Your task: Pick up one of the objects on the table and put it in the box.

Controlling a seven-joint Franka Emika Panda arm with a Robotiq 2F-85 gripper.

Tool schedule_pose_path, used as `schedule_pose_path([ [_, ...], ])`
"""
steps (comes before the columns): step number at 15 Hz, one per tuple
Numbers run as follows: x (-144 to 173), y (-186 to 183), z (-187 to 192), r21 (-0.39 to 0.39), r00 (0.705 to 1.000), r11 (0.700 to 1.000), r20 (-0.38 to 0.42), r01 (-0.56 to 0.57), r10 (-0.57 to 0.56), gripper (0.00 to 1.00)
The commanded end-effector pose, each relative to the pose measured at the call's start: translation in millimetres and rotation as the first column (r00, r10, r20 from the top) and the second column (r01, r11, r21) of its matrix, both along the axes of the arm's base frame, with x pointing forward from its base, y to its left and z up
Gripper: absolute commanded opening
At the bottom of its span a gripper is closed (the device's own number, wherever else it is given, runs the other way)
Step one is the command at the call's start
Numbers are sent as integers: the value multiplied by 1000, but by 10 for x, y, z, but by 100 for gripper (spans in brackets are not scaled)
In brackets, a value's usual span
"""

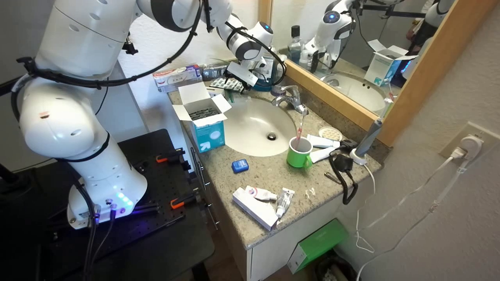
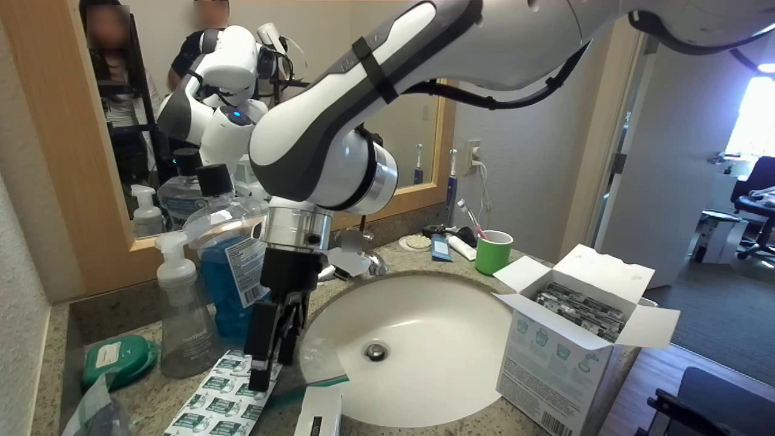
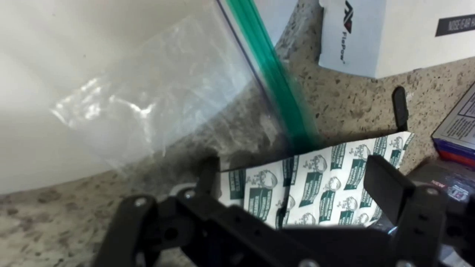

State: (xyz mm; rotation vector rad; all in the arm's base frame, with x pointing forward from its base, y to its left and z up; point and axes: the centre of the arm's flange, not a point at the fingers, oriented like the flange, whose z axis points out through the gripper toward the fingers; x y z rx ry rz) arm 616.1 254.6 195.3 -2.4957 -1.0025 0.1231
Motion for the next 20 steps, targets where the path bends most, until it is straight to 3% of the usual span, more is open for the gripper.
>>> schedule_pose_path([
  [1, -113, -60, 131, -27, 999, 999, 22, 47, -46, 100],
  [6, -60, 23, 175, -30, 999, 999, 24, 36, -35, 100],
  [8, -43, 39, 163, -32, 999, 999, 17, 40, -39, 93],
  [9, -44, 47, 161, -35, 999, 998, 17, 44, -43, 86],
  [11, -45, 55, 153, -32, 999, 998, 14, 46, -45, 61],
  [14, -38, 59, 135, -29, 999, 998, 11, 53, -52, 36],
  [18, -37, 77, 112, -31, 998, 997, 4, 65, -65, 8],
  [20, -52, 94, 125, -37, 998, 997, 6, 67, -66, 1],
])
